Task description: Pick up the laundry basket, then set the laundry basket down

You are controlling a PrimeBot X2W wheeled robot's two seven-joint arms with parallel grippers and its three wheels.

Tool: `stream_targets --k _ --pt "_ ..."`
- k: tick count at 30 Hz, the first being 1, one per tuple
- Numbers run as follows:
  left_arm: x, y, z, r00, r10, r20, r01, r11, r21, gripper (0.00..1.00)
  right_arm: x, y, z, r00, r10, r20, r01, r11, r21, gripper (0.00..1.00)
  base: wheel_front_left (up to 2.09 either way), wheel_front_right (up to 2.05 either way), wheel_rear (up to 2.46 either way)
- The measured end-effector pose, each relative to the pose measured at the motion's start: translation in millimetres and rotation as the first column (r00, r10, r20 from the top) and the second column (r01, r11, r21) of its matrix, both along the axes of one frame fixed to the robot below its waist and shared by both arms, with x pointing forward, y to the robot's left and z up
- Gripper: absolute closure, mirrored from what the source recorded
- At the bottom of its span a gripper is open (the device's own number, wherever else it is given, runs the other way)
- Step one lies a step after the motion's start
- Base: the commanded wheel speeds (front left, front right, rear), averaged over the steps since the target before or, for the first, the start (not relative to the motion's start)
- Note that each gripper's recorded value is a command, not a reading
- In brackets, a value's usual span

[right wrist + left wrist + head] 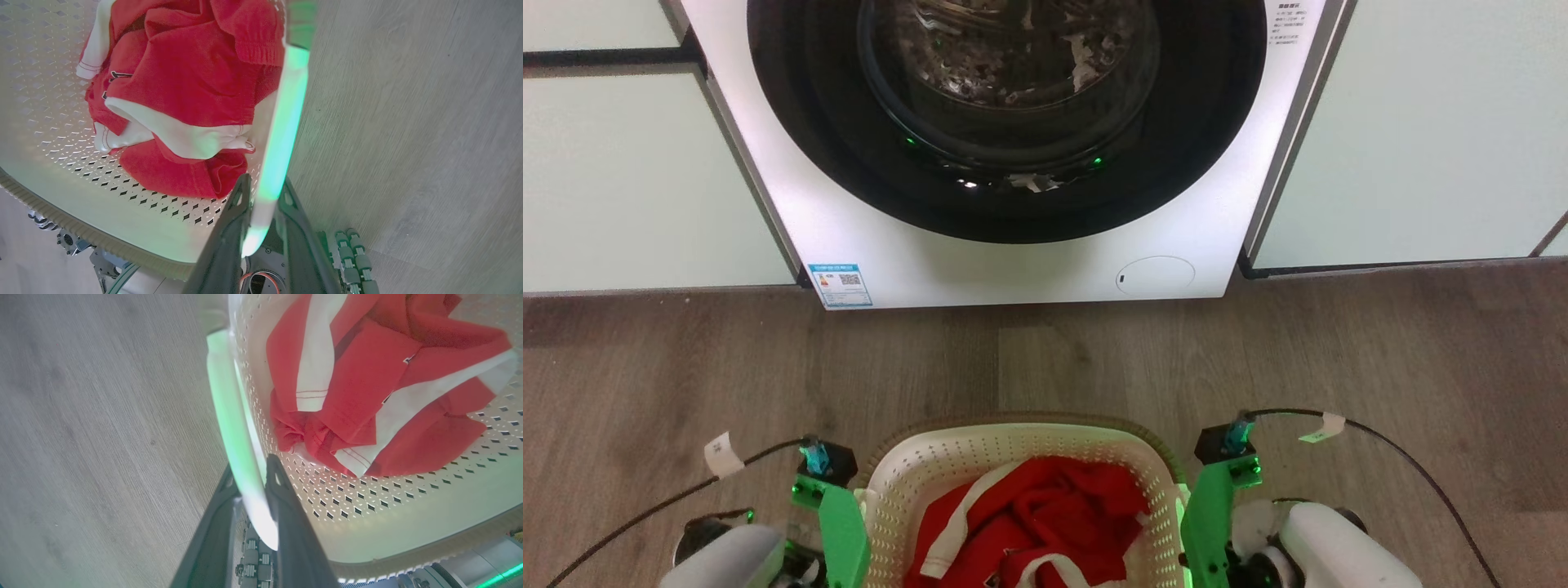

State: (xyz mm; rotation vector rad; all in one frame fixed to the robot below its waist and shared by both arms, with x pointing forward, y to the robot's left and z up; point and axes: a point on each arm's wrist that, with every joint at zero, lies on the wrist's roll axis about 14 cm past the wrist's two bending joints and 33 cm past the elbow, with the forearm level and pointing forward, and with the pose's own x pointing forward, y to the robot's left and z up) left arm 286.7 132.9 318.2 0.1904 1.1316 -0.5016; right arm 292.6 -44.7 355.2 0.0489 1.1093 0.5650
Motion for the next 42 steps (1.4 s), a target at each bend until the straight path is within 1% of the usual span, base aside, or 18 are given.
stream_targets --k 14,20,25,28,31,33,36,42 --pt "-1.0 -0.4 -1.7 1.000 0.005 -0.008 -0.005 1.000 -0.002 1.00 1.0 -0.6 -0.2 1.000 0.000 0.004 0.000 1.000 -0.001 1.00 0.00 0.00 0.00" --pt "-2.8 -0.6 -7.2 1.000 0.007 -0.029 -0.007 1.000 -0.001 1.00 1.3 -0.8 -4.7 1.000 -0.004 -0.013 0.004 1.000 0.004 1.00 0.00 0.00 0.00" --pt "-1.2 -2.6 -17.0 0.998 0.009 -0.061 -0.010 1.000 -0.007 1.00 5.5 -2.9 -15.5 0.999 -0.010 -0.038 0.010 1.000 -0.001 1.00 0.00 0.00 0.00" --pt "13.2 -6.7 -19.2 0.999 0.012 -0.035 -0.013 1.000 -0.023 1.00 17.1 -4.3 -20.4 0.999 -0.032 -0.029 0.033 0.999 0.010 1.00 0.00 0.00 0.00" --pt "36.3 -12.4 -19.8 1.000 0.011 0.015 -0.010 0.999 -0.039 1.00 38.4 -6.0 -22.9 0.999 -0.049 -0.005 0.049 0.999 0.017 1.00 0.00 0.00 0.00" --pt "48.2 -14.1 -23.0 1.000 0.011 0.025 -0.010 0.999 -0.042 1.00 52.7 -6.7 -25.3 0.998 -0.060 0.010 0.060 0.998 0.022 1.00 0.00 0.00 0.00" --pt "58.4 -17.4 -34.1 1.000 0.019 0.015 -0.018 0.999 -0.047 1.00 67.1 -8.7 -36.2 0.997 -0.075 0.007 0.075 0.997 0.022 1.00 0.00 0.00 0.00" --pt "70.3 -25.9 -65.1 0.999 0.029 -0.023 -0.030 0.998 -0.055 1.00 79.6 -14.3 -73.9 0.995 -0.091 -0.045 0.091 0.996 -0.004 1.00 0.00 0.00 0.00"
